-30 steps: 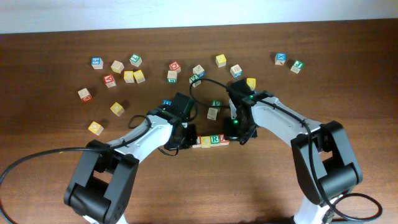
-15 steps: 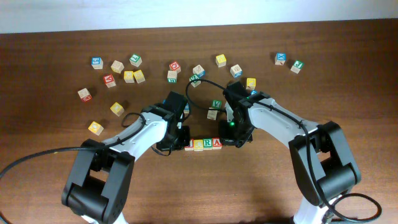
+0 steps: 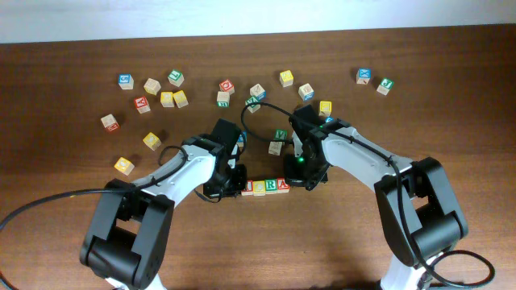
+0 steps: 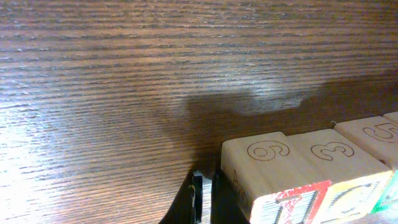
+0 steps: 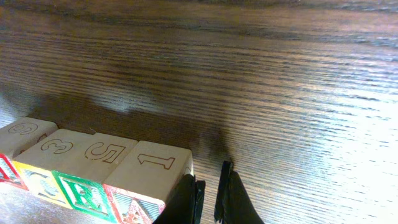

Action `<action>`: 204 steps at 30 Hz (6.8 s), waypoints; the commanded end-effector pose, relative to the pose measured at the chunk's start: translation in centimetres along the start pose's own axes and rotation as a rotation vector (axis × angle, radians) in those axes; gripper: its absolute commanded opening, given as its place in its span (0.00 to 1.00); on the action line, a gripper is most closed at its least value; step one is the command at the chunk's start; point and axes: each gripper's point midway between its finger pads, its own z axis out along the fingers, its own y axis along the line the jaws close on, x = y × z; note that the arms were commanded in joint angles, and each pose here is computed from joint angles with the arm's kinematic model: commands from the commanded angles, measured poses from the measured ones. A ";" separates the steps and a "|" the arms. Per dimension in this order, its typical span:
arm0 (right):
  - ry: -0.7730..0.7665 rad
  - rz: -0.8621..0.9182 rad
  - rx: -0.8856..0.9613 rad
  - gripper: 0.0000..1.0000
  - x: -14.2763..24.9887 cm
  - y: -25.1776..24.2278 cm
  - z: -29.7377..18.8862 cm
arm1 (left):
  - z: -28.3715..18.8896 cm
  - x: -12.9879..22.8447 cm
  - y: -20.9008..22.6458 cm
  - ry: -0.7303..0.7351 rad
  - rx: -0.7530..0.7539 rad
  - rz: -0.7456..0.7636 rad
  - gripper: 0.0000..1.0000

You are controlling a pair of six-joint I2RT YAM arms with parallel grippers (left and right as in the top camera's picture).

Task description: Spell out ICRA

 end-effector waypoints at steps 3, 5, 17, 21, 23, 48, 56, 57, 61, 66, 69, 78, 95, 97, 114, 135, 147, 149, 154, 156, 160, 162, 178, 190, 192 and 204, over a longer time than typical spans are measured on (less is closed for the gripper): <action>0.026 0.038 0.024 0.04 0.7 -0.3 0.5 | 1.4 0.9 0.4 0.044 -0.001 0.006 0.02; 0.026 0.043 0.026 0.04 0.7 -0.3 0.5 | 1.4 0.8 0.3 0.039 0.001 0.007 0.02; -0.041 0.183 0.070 0.09 -1.9 -5.5 -1.1 | -0.8 -1.3 4.8 -0.015 -0.202 -0.048 0.00; -0.057 0.142 0.074 0.15 -2.4 -5.7 -1.2 | -4.2 -5.5 0.7 -0.112 -0.070 -0.019 0.00; -0.065 0.143 0.094 0.15 -2.5 -6.1 -1.3 | -4.2 -5.5 -1.1 -0.107 0.003 -0.001 0.00; -0.051 0.147 0.099 0.15 -2.1 -6.2 -1.2 | -2.1 -3.0 -3.6 -0.060 -0.044 0.017 0.00; -0.051 0.147 0.099 0.15 -2.1 -6.2 -1.2 | -2.1 -2.6 -3.4 -0.044 -0.053 0.013 0.00; -0.051 0.147 0.099 0.15 -2.1 -6.2 -1.2 | -2.1 -2.6 -3.4 -0.043 -0.053 0.013 0.00; -0.051 0.147 0.099 0.15 -2.1 -6.2 -1.2 | -2.1 -2.5 -3.3 -0.040 -0.055 0.012 0.00; -0.051 0.147 0.099 0.15 -2.1 -6.2 -1.2 | -2.2 -3.5 -3.2 -0.087 -0.069 0.019 0.00; -0.051 0.147 0.099 0.16 -2.1 -6.2 -1.2 | -2.2 -3.9 -3.3 -0.104 -0.067 0.021 0.00; -0.051 0.147 0.099 0.16 -2.1 -6.2 -1.2 | -1.4 -2.9 -2.5 -0.067 -0.092 0.013 0.00; -0.051 0.147 0.099 0.16 -2.1 -6.2 -1.2 | -2.7 -4.6 -2.3 -0.105 -0.086 -0.007 0.00; -0.056 0.146 0.102 0.08 -2.3 -6.2 -1.3 | -4.8 -6.2 -1.0 -0.125 -0.084 -0.036 0.00; -0.483 0.150 0.056 0.98 15.2 -5.2 -23.9 | -17.4 -5.8 6.9 -0.284 -0.131 -0.264 0.99; -0.937 -0.004 0.011 0.98 15.7 -6.9 -25.7 | -17.4 -5.8 6.9 -0.284 -0.131 -0.263 0.99; -1.397 -0.106 -0.039 0.98 8.9 -9.7 -20.2 | -17.4 -5.8 6.9 -0.284 -0.131 -0.263 0.99; -1.440 -0.135 -0.036 0.98 8.3 -9.6 -20.4 | -17.4 -5.8 6.9 -0.284 -0.131 -0.263 0.99; -1.535 -0.200 -0.019 0.98 6.9 -9.6 -20.1 | -17.4 -5.8 6.9 -0.284 -0.131 -0.263 0.99; -1.580 -0.212 -0.029 0.98 6.5 -9.5 -20.2 | -17.4 -5.8 6.9 -0.284 -0.131 -0.263 0.99; -1.599 -0.250 0.003 0.98 6.3 -9.6 -20.1 | -17.4 -5.8 6.9 -0.284 -0.131 -0.263 0.99; -1.573 -0.278 0.045 0.99 6.3 -9.8 -19.4 | -17.4 -5.8 6.9 -0.284 -0.131 -0.263 0.99; -1.542 -0.326 0.178 0.98 6.2 -10.9 -18.7 | -17.4 -5.8 6.9 -0.284 -0.131 -0.263 0.99; -1.549 -0.279 0.181 0.98 6.1 -11.6 -19.0 | -17.4 -5.8 6.9 -0.284 -0.131 -0.263 0.99; -1.549 -0.282 0.185 0.98 6.1 -11.6 -19.0 | -17.4 -5.8 6.9 -0.284 -0.131 -0.263 0.99; -1.550 -0.303 0.198 0.98 6.1 -11.6 -19.0 | -17.4 -5.8 6.9 -0.284 -0.131 -0.263 0.99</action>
